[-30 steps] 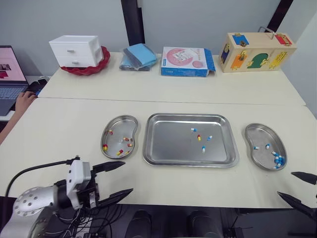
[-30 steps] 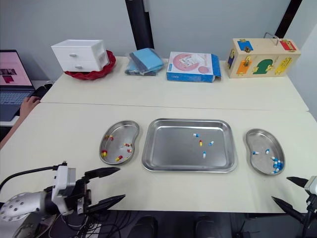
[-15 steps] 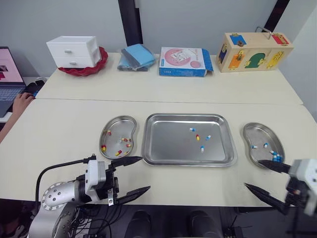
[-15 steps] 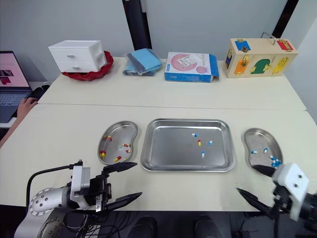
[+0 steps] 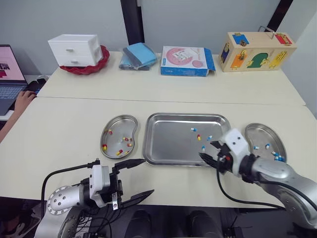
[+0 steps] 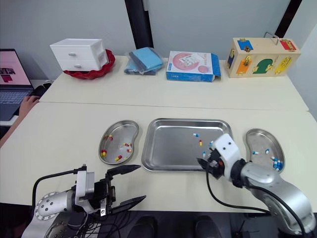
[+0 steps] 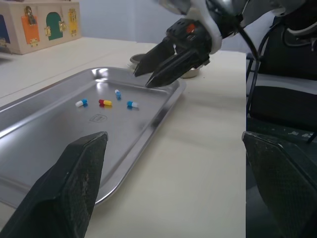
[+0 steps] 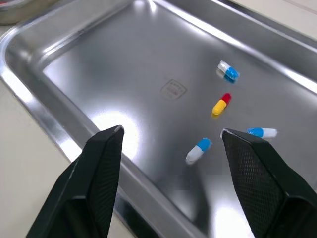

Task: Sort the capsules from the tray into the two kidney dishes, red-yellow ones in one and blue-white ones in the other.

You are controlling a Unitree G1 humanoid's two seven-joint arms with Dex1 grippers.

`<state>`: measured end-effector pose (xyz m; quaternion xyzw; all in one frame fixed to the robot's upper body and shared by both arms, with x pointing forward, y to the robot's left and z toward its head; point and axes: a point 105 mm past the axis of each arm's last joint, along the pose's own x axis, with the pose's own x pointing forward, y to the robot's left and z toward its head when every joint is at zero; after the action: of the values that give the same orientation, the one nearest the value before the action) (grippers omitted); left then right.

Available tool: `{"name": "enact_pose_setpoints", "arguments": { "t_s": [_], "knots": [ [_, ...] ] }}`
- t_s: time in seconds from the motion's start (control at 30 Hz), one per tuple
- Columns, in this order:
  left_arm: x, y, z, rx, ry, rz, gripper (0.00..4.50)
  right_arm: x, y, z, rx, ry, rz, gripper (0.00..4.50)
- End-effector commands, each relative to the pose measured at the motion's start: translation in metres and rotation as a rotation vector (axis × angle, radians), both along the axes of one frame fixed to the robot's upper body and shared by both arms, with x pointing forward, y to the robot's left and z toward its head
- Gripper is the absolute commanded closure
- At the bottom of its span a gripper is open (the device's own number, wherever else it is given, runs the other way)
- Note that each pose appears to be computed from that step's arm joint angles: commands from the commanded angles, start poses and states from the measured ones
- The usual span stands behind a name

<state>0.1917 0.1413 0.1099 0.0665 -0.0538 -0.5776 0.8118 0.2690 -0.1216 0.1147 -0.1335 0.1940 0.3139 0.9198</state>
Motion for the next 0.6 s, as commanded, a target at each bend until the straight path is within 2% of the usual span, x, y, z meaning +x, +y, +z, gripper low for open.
{"name": "enact_pose_setpoints", "arguments": {
  "t_s": [0.03,0.4,0.47,0.6],
  "knots": [
    [0.0,-0.003,0.004,-0.007,-0.032,-0.004,0.0,0.011,0.002,-0.003,-0.034,0.002,-0.051,1.23],
    [0.005,-0.007,0.001,-0.006,-0.038,-0.002,0.0,0.023,-0.002,-0.023,-0.117,0.037,-0.097,1.23],
    [0.006,-0.007,0.001,-0.006,-0.038,-0.002,0.0,0.022,-0.002,-0.024,-0.135,0.039,-0.085,1.58],
    [0.006,-0.007,0.0,-0.006,-0.038,-0.004,0.0,0.02,-0.003,-0.026,-0.169,0.033,-0.057,2.6]
  ]
}}
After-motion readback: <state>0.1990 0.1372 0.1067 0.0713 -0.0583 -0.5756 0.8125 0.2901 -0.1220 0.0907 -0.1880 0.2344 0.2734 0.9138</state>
